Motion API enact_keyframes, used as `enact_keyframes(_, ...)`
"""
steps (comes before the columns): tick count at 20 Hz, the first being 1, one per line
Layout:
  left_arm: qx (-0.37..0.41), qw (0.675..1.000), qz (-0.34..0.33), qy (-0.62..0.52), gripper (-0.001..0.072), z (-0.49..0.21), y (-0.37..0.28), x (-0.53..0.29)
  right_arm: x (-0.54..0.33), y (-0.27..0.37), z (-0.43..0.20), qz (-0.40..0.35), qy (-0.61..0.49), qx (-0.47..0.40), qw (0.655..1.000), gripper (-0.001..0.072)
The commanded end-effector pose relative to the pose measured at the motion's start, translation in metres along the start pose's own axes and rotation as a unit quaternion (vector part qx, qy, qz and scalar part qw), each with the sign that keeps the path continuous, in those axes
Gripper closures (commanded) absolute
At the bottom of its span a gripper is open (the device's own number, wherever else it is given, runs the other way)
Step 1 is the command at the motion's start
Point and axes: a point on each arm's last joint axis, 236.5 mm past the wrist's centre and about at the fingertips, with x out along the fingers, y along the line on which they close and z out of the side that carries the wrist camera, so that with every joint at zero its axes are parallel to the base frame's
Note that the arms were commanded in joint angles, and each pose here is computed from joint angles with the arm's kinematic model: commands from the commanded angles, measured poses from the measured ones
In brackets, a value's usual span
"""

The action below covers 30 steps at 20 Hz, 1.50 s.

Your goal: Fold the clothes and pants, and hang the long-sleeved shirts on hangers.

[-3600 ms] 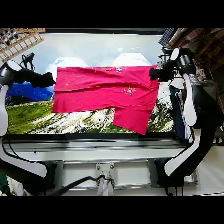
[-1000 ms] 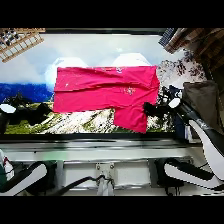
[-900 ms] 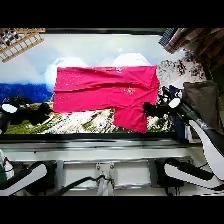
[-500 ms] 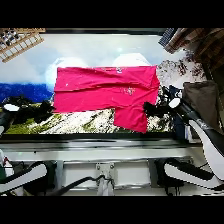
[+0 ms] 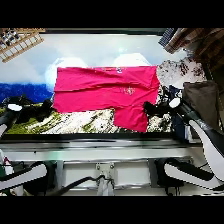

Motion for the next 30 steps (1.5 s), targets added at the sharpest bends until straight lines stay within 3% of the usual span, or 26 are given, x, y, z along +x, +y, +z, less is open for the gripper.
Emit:
enact_keyframes(1, 0.035, 0.999, -0.005, -0.002, 0.0703, 0.002, -0.002, -0.007, -0.008, 0.006, -0.002, 0.008, -0.001, -0.012, 1.0, 0.0681)
enact_keyframes(12, 0.128, 0.992, 0.018, 0.011, 0.0704, -0.026, 0.004, -0.093, -0.082, 0.026, -0.09, 0.026, 0.066, -0.101, 0.992, 0.0681)
enact_keyframes(17, 0.191, 0.979, 0.058, -0.038, 0.0706, -0.032, 0.005, -0.135, -0.119, 0.041, -0.122, 0.049, 0.034, -0.136, 0.989, 0.0681)
enact_keyframes(20, 0.203, 0.976, 0.05, -0.059, 0.0705, -0.027, -0.005, -0.136, -0.126, 0.035, -0.109, 0.032, -0.01, -0.153, 0.988, 0.0681)
enact_keyframes(24, 0.172, 0.975, -0.009, -0.141, 0.0705, 0.012, -0.038, -0.134, -0.116, 0.043, -0.064, 0.034, -0.074, -0.143, 0.986, 0.0682)
enact_keyframes(27, 0.149, 0.97, -0.041, -0.186, 0.0706, 0.042, -0.061, -0.128, -0.103, 0.054, -0.027, 0.026, -0.071, -0.157, 0.985, 0.0682)
enact_keyframes(30, 0.182, 0.963, -0.044, -0.194, 0.0706, 0.064, -0.09, -0.108, -0.084, 0.069, 0.018, 0.017, -0.059, -0.167, 0.984, 0.0682)
